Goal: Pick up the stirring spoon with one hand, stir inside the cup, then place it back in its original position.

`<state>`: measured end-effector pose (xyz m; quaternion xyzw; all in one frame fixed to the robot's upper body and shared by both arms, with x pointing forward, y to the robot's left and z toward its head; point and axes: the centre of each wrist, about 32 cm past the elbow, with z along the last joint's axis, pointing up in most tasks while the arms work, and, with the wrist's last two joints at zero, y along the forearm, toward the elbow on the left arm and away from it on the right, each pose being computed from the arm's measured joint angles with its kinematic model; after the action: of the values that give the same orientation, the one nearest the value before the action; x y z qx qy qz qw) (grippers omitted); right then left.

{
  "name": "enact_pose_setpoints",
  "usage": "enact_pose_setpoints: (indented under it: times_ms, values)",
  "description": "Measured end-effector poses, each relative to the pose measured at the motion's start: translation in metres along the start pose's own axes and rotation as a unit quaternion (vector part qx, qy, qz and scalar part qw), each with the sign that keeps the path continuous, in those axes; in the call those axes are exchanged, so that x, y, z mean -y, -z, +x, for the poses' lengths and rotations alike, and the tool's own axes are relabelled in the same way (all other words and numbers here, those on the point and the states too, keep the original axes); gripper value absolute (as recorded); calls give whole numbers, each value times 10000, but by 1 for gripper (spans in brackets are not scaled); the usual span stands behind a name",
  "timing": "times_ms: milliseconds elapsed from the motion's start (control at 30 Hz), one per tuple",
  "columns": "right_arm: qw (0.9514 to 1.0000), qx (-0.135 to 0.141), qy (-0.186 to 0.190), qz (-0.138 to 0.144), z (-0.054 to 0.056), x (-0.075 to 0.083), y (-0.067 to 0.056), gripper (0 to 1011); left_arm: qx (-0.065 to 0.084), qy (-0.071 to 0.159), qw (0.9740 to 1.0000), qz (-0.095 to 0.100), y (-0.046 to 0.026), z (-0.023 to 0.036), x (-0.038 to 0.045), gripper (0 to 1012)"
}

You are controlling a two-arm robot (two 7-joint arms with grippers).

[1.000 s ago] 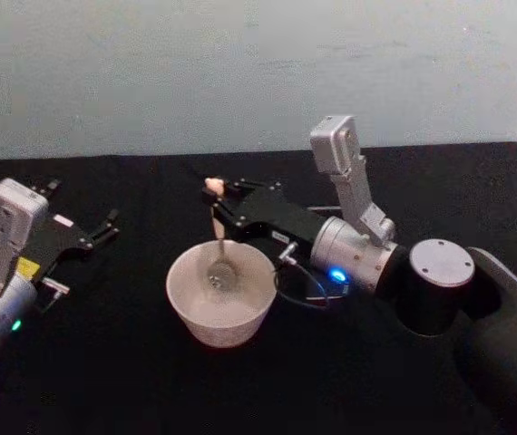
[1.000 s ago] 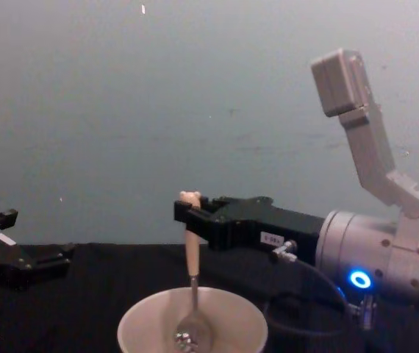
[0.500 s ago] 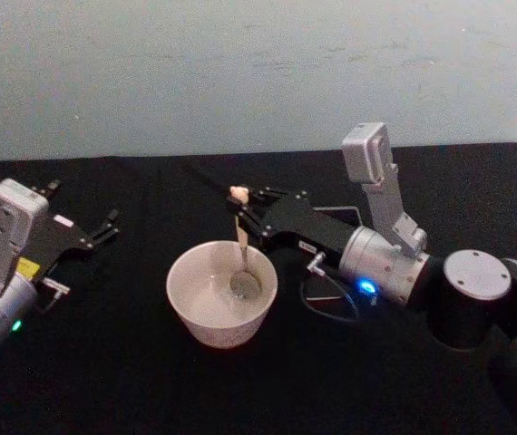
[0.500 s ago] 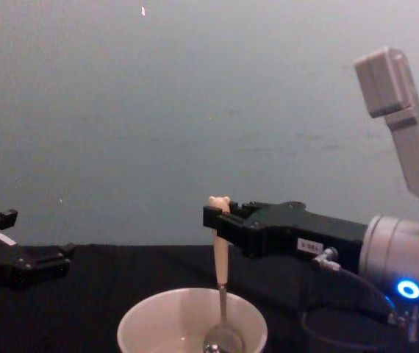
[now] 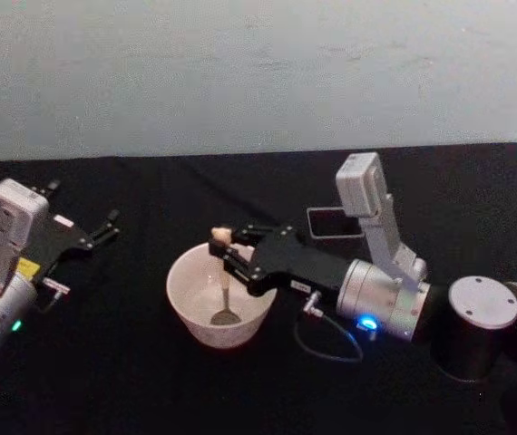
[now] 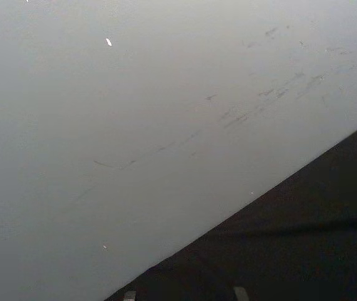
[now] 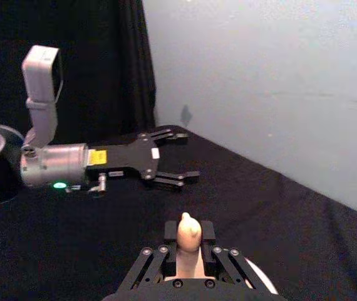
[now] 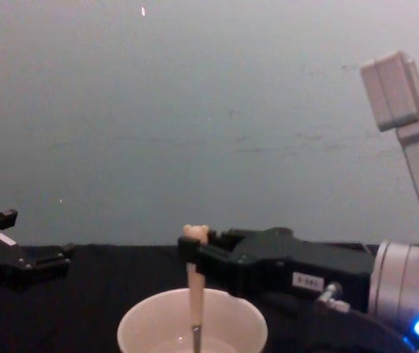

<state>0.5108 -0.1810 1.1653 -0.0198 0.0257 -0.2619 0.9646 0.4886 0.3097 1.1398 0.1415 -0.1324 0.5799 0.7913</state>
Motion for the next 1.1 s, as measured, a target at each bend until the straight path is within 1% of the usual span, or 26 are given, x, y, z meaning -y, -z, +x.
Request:
enact_pose_setpoints:
  times_ms: [133, 233, 400, 633, 800, 1000, 1100]
  values:
    - [10000, -3, -81, -6, -32, -46, 7, 224, 0, 0, 10000, 0, 0, 0, 0, 1001]
    - [9999, 12, -114, 2, -44, -120, 8, 224, 0, 0, 10000, 0, 0, 0, 0, 1001]
    - [10000, 74, -56, 37, -18, -218, -1, 223, 0, 0, 10000, 0, 0, 0, 0, 1001]
    - [9997, 140, 154, 85, 97, -350, -13, 224, 0, 0, 10000, 0, 0, 0, 0, 1001]
    - [9993, 152, 325, 113, 185, -381, -23, 224, 0, 0, 10000, 0, 0, 0, 0, 1001]
    - [9985, 150, 512, 122, 271, -356, -33, 224, 0, 0, 10000, 0, 0, 0, 0, 1001]
    - [9982, 157, 563, 116, 289, -319, -37, 224, 0, 0, 10000, 0, 0, 0, 0, 1001]
